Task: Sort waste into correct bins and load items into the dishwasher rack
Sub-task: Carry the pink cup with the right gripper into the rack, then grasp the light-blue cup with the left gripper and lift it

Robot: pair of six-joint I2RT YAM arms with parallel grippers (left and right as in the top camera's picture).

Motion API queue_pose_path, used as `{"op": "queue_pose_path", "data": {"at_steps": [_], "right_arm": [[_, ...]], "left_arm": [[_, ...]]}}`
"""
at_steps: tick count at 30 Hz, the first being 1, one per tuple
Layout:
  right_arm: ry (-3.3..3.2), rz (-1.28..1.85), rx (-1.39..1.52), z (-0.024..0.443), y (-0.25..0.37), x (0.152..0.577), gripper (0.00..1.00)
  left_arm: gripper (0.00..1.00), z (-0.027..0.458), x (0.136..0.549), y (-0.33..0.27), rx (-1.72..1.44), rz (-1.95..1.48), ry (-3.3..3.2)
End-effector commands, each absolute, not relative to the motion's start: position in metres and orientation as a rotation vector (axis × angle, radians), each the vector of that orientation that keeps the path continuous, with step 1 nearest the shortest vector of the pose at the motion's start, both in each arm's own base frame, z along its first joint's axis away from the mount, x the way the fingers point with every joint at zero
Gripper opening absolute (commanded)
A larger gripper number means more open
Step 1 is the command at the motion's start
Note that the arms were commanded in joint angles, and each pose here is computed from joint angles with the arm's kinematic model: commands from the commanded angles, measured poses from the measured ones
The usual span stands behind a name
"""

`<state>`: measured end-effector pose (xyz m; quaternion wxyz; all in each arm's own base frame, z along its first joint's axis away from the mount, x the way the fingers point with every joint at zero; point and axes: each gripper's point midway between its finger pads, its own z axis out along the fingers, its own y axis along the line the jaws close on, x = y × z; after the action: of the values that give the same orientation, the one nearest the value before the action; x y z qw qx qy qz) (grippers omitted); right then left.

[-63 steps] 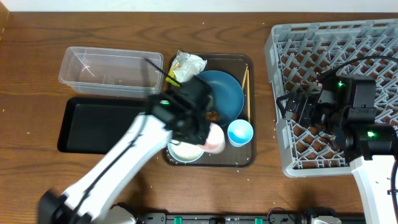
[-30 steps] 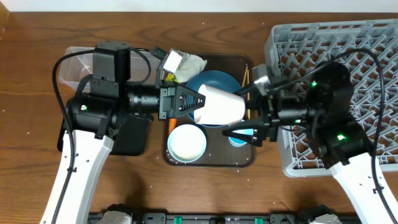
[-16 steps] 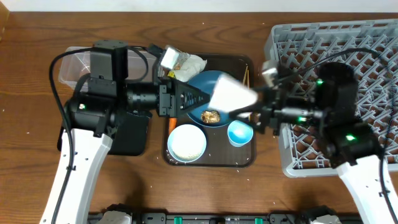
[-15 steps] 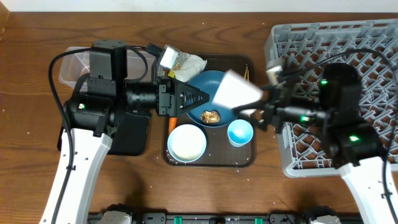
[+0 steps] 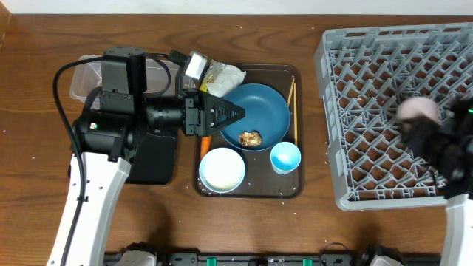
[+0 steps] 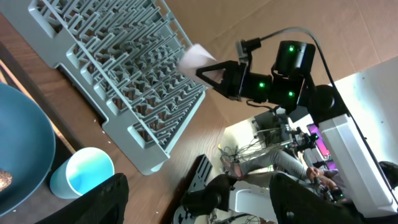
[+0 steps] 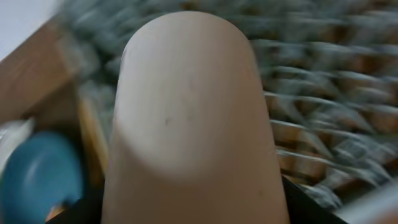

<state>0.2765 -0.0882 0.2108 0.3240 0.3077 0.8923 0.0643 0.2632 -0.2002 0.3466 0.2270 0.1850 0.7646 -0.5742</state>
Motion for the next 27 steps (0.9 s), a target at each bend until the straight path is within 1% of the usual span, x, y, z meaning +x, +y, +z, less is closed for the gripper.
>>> {"op": "queue_pose_path", "data": {"at_steps": [1,4,9,13,17,19,21,24,27], "right_arm": [[2.249,0.009,1.113,0.205,-0.141,0.257,0.46],[2.229,0.012,1.25,0.193,-0.16,0.249,0.44],[2.337,0.051,1.356,0.161,-0.16,0.241,0.44],[2.407,0.065,1.402,0.143,-0.158,0.237,0.45],[2.425,0.129,1.403,0.134,-0.155,0.246,0.47],[2.441,0.171,1.408,0.129,-0.151,0.248,0.53],[2.464,0.206,1.421,0.124,-0.147,0.248,0.7],[2.469,0.234,1.422,0.124,-0.143,0.249,0.74],[2.461,0.244,1.413,0.13,-0.144,0.251,0.8]], "left_arm": [[0.74,0.351,0.263,-0.199,0.53,-1.574,2.087],[0.73,0.35,0.262,-0.199,0.525,-1.578,2.094],[0.74,0.35,0.262,-0.199,0.524,-1.579,2.095],[0.73,0.35,0.262,-0.199,0.522,-1.58,2.098],[0.73,0.35,0.262,-0.199,0.523,-1.579,2.097],[0.74,0.35,0.262,-0.199,0.522,-1.58,2.098],[0.74,0.349,0.261,-0.199,0.522,-1.58,2.1],[0.73,0.344,0.263,-0.198,0.494,-1.55,2.133],[0.74,0.326,0.269,-0.196,0.427,-1.447,2.225]]}}
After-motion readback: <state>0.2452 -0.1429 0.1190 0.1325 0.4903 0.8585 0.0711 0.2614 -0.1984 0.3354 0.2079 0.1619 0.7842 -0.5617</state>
